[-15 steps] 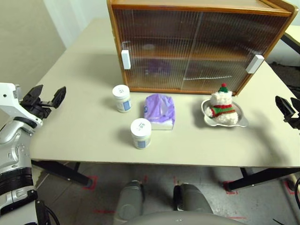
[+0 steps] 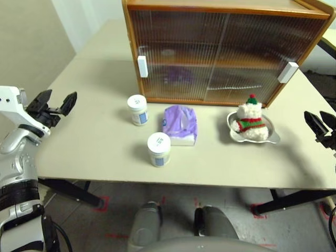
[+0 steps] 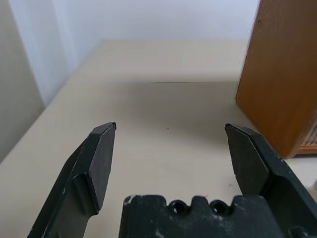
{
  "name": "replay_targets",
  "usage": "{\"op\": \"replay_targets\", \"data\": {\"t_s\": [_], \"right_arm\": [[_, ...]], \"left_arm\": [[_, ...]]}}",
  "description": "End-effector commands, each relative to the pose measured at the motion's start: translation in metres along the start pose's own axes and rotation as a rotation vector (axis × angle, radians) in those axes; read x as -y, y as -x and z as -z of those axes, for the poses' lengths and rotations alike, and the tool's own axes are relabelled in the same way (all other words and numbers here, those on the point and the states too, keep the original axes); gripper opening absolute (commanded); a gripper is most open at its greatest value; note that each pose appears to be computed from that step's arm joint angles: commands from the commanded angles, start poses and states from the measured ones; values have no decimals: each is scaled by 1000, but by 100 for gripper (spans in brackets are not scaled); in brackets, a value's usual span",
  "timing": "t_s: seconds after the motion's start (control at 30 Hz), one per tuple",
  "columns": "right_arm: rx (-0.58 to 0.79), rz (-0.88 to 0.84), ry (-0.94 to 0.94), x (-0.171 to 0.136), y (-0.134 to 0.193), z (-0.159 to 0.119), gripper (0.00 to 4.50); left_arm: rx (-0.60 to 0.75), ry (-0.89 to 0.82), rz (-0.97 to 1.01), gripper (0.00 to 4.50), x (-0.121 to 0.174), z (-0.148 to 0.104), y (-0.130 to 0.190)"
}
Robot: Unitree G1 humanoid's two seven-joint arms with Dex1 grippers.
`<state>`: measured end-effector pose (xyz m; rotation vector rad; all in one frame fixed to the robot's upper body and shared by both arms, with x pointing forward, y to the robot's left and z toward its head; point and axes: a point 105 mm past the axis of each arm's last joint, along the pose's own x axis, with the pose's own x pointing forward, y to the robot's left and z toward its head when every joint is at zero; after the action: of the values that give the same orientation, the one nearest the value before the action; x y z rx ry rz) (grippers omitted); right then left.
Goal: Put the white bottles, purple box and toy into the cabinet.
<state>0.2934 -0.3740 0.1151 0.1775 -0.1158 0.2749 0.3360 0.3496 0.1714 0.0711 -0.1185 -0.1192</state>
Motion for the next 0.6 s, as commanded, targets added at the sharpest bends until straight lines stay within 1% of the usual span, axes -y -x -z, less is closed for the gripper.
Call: {"op": "replay_targets", "data": {"t_s": [0.03, 0.07, 0.1, 0.13, 0.23, 0.3, 0.4, 0.43, 0.47, 0.6], "right_arm": [[59, -217, -23, -46, -16, -26, 450], [36, -269, 3, -57, -16, -30, 450], [20, -301, 20, -66, -16, -32, 450], [16, -333, 33, -76, -17, -36, 450], [-18, -446, 41, -104, -14, -44, 450], [-48, -482, 68, -113, -11, -43, 450], [-17, -530, 90, -128, -10, -48, 450], [-12, -543, 94, -132, -11, -48, 450], [-10, -552, 93, -136, -12, -47, 450], [4, -587, 91, -148, -20, -45, 450]], "left_arm": [[49, -16, 86, 447, 12, -22, -12], [59, -20, 101, 447, 13, -27, -13], [63, -22, 109, 411, 13, -30, -13], [70, -20, 115, 388, 12, -34, -14], [75, -6, 174, 276, 24, -38, -22], [74, -2, 210, 200, 34, -40, -28], [68, -12, 278, 84, 52, -39, -39], [56, -29, 303, 37, 58, -37, -41], [42, -51, 329, 4, 64, -35, -43], [16, -75, 367, 4, 82, -30, -54]]}}
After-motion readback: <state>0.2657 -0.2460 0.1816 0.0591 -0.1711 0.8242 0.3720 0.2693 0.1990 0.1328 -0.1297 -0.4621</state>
